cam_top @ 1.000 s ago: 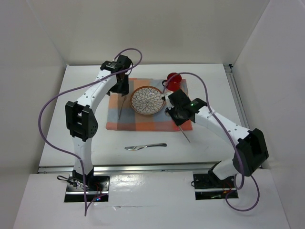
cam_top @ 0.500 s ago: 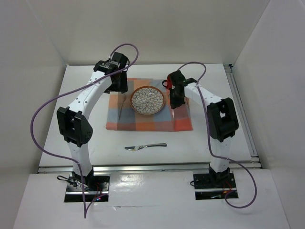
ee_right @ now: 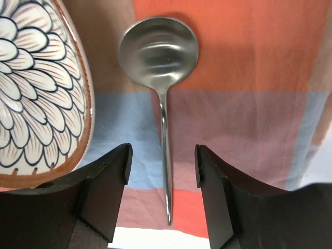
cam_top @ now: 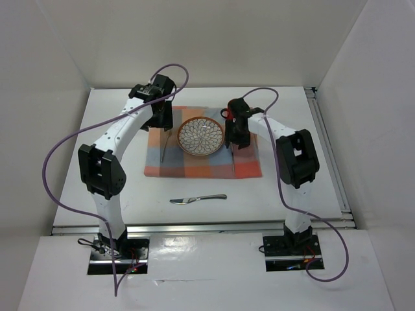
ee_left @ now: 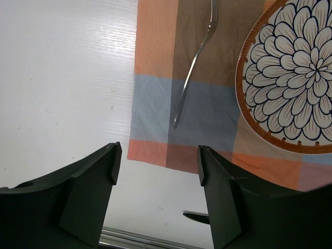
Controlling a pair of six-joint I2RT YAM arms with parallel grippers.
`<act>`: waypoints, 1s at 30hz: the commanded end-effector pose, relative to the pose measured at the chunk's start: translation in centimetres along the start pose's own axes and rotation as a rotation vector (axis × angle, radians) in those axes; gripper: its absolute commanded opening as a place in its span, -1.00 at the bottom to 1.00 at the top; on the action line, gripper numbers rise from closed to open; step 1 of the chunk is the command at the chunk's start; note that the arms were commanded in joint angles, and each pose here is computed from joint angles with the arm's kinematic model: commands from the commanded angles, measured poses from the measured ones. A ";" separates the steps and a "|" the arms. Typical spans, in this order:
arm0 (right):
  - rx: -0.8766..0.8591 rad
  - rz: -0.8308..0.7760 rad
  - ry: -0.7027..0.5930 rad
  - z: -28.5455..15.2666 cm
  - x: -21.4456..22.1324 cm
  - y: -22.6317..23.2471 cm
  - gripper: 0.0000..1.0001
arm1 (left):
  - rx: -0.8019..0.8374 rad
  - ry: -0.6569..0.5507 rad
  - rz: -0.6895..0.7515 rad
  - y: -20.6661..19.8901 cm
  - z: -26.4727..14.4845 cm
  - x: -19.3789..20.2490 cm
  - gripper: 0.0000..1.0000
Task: Set the dinner table for one person
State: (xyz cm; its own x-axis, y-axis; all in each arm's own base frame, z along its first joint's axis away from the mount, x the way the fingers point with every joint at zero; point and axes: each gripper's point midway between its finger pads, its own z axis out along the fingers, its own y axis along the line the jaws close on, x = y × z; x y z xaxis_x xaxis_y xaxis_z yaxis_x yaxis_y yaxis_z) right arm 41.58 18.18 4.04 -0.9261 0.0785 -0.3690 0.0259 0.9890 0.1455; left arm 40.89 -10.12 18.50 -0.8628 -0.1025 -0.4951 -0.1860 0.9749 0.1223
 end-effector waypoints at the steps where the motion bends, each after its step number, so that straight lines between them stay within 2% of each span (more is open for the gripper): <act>1: -0.040 0.013 -0.178 -5.1 -4.1 0.8 0.27 | 0.027 -0.040 -0.031 0.1 -1.9 -0.8 0.54; 3: -0.024 -0.038 -0.202 -6.3 -3.4 0.4 0.27 | 0.040 -0.043 -0.034 -0.1 -2.1 -1.0 0.54; 5: -0.088 -0.126 -0.264 -9.2 -3.0 1.8 0.27 | 0.039 -0.040 -0.024 0.1 -2.6 -1.0 0.54; 7: -0.131 -0.286 -0.221 -9.4 0.6 2.4 0.32 | 0.036 -0.059 -0.030 0.4 -3.4 -1.5 0.54; 8: -0.213 -0.381 -0.229 -10.8 2.5 5.0 0.36 | 0.040 -0.068 -0.034 0.5 -3.8 -1.6 0.54; 9: -0.222 -0.453 -0.177 -10.1 5.4 5.1 0.39 | 0.030 -0.073 -0.034 0.7 -3.8 -1.7 0.54; 10: -0.256 -0.579 -0.161 -10.3 8.0 7.1 0.39 | 0.035 -0.082 -0.047 0.8 -4.2 -1.8 0.54; 14: -0.250 -0.768 -0.113 -9.7 13.8 9.0 0.20 | -0.030 -0.122 -0.101 2.4 -5.4 -2.3 0.54; 17: -0.274 -0.851 -0.069 -9.0 16.2 10.3 0.18 | -0.048 -0.140 -0.128 3.0 -6.1 -2.5 0.54; 19: -0.287 -0.890 -0.055 -8.8 16.7 11.3 0.25 | -0.048 -0.140 -0.129 3.1 -6.3 -2.3 0.54; 21: -0.227 -0.964 -0.025 -7.6 17.8 10.9 0.35 | -0.042 -0.151 -0.134 3.2 -6.5 -2.4 0.54; 30: -0.292 -1.085 0.048 -6.1 19.9 11.3 0.29 | -0.073 -0.149 -0.137 3.9 -6.1 -2.3 0.54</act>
State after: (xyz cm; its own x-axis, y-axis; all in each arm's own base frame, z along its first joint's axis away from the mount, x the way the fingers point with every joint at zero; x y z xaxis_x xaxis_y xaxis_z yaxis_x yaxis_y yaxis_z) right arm 21.11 29.07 3.52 -0.4750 -0.7963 -0.3745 -0.8538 0.5202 -0.0232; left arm 39.59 -8.11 24.27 -0.7730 -0.1832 -0.6074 -0.3046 0.9470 0.1021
